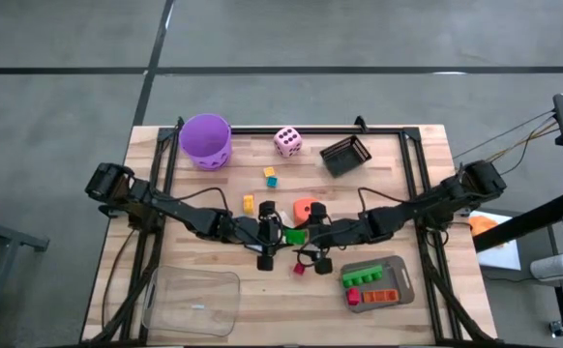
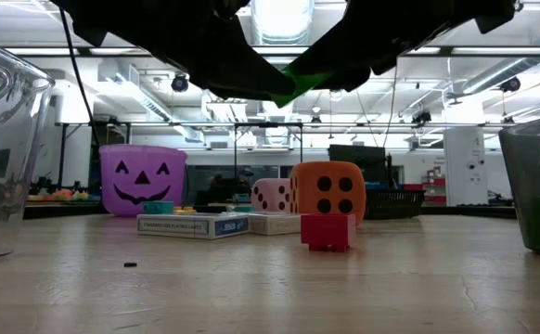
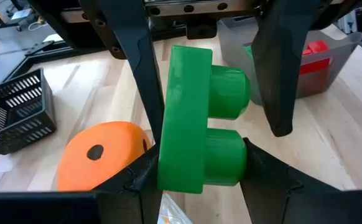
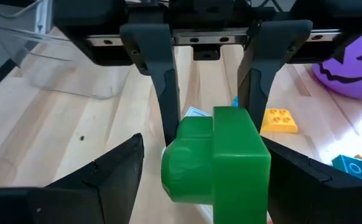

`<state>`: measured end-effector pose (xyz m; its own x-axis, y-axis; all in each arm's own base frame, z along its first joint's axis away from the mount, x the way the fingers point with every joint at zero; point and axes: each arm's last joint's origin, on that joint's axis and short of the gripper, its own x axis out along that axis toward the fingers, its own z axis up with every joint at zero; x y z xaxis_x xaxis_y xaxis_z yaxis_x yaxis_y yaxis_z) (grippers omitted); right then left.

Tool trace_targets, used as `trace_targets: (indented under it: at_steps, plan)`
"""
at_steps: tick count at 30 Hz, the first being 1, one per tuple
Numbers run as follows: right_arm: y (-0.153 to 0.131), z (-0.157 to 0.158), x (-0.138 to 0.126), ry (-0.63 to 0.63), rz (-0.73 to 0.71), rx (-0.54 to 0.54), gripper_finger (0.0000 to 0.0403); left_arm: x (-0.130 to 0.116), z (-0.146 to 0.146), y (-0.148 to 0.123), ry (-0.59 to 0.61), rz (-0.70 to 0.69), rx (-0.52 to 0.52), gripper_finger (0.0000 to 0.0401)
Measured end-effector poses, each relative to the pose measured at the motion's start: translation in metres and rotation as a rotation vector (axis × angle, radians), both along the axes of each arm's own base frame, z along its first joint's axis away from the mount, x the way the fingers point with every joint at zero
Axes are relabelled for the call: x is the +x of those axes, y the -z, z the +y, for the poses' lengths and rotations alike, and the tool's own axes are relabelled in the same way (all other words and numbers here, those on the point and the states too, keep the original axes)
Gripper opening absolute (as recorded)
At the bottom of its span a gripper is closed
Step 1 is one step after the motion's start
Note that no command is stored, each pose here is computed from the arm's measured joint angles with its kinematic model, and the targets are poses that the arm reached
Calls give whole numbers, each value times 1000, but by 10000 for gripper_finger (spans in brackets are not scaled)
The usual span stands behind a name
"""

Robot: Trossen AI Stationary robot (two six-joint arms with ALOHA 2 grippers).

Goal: Pick & Place Toys
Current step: Put the green game piece into the black bin

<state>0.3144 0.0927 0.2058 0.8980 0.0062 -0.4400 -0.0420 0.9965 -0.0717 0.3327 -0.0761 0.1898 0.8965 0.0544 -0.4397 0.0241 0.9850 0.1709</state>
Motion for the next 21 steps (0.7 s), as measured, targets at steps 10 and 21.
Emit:
trace_targets:
  at_steps: [10, 21]
  plan:
    - [-4, -1, -2, 23, -6, 2, 217, 0, 0, 0, -1, 0, 1, 169]
    - [-4, -2, -3, 36, 4, -13, 161, 0, 0, 0, 5, 6, 16, 174]
